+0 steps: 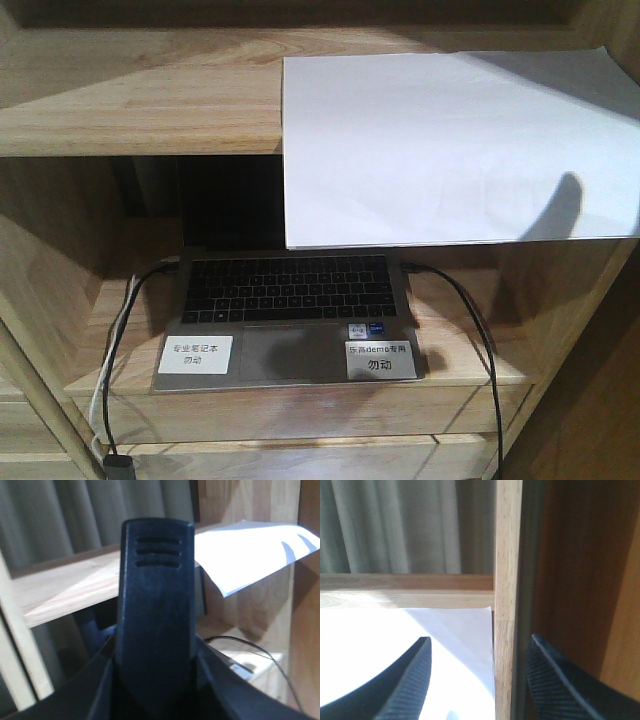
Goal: Grab stapler and paper to desk for stapling
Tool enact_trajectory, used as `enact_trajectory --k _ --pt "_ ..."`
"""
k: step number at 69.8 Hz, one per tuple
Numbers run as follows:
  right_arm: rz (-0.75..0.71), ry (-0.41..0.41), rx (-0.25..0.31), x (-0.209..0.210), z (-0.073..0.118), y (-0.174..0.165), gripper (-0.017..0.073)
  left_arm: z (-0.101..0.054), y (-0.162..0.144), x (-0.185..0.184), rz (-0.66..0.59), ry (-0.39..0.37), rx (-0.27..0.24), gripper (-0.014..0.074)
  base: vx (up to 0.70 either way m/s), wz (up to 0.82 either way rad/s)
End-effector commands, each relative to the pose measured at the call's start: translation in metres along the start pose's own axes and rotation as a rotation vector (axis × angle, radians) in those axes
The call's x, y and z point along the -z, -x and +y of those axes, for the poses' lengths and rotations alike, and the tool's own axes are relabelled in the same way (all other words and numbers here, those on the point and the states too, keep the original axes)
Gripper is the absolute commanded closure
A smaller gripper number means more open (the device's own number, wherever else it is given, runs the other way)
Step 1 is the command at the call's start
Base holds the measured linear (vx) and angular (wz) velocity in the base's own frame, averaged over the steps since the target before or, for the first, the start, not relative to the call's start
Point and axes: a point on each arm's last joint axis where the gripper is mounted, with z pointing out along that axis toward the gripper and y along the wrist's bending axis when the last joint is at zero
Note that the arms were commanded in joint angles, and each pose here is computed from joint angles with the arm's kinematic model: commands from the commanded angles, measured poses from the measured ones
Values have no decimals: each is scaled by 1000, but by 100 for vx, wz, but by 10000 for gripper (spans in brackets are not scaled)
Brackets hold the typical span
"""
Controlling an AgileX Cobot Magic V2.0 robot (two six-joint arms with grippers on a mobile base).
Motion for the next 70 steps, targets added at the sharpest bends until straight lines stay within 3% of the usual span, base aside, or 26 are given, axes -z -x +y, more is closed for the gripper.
enact_trajectory --k 1,70 --pt "-90 -7 4 2 -1 14 161 4 17 0 -117 27 -4 600 0 0" --pt "-90 -7 4 2 -1 14 161 4 17 0 -116 27 -4 600 0 0"
